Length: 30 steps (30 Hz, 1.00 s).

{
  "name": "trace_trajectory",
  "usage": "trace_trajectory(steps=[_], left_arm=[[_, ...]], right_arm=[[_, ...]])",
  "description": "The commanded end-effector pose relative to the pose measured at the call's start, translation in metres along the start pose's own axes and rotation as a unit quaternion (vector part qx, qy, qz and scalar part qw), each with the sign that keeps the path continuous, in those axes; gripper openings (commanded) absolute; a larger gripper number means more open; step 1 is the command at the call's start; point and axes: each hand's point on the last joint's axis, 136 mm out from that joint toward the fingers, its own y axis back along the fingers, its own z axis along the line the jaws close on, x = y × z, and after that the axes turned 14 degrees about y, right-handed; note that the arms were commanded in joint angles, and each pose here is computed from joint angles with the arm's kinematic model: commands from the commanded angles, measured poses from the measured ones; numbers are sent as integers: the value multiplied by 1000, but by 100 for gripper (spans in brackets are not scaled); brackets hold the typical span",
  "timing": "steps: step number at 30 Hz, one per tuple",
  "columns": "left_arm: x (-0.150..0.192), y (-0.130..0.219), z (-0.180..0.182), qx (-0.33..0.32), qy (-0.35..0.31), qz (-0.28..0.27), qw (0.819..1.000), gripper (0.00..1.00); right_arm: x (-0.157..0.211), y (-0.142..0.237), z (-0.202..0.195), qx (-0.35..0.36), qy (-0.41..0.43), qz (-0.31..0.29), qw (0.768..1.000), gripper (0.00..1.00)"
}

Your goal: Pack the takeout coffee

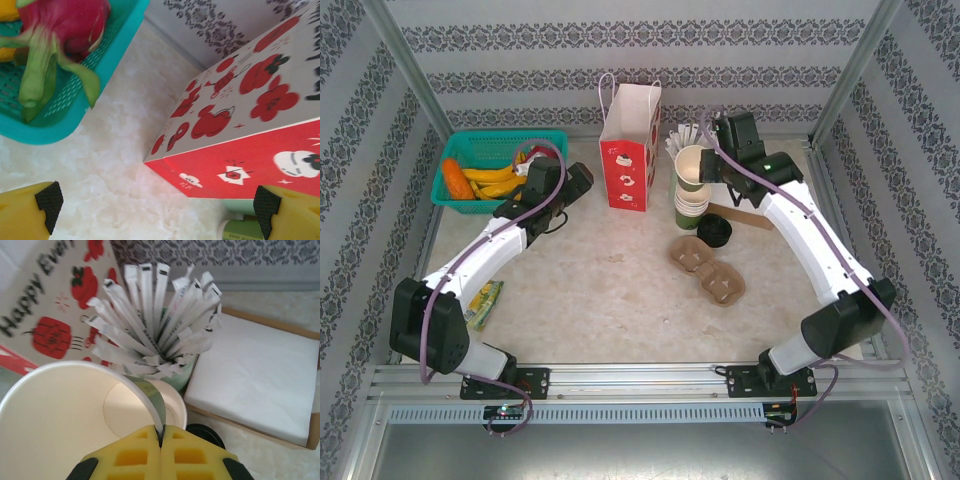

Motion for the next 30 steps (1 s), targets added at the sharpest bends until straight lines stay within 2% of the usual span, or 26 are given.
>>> trace_trajectory(steps=[1, 5, 10, 16, 20, 24, 27, 30], left_arm=[[0, 7, 1, -14, -3, 0, 1000, 100], [0, 7, -3, -15, 5, 4, 1000, 100], [-5, 9, 8, -20, 34, -18, 999, 100], [-12, 22, 8, -13, 24, -37, 999, 100], [-3, 27, -6, 16, -29, -1, 999, 100], [4, 35, 4, -10, -71, 25, 997, 100], [21, 40, 7, -3, -101, 72, 992, 100], [30, 43, 35, -66, -116, 99, 986, 100]], right_arm=[[-5, 9, 26, -30, 24, -32, 999, 0], [-2, 7, 60, -65, 25, -44, 997, 0], [11, -2, 101, -95, 32, -41, 994, 0], [57, -21, 138, -133, 55, 15, 989, 0], [94, -34, 158, -162, 49, 74, 983, 0], [112, -42, 166, -141, 73, 96, 983, 0], [126, -48, 173, -134, 73, 115, 982, 0], [136, -55, 178, -131, 57, 136, 980, 0]])
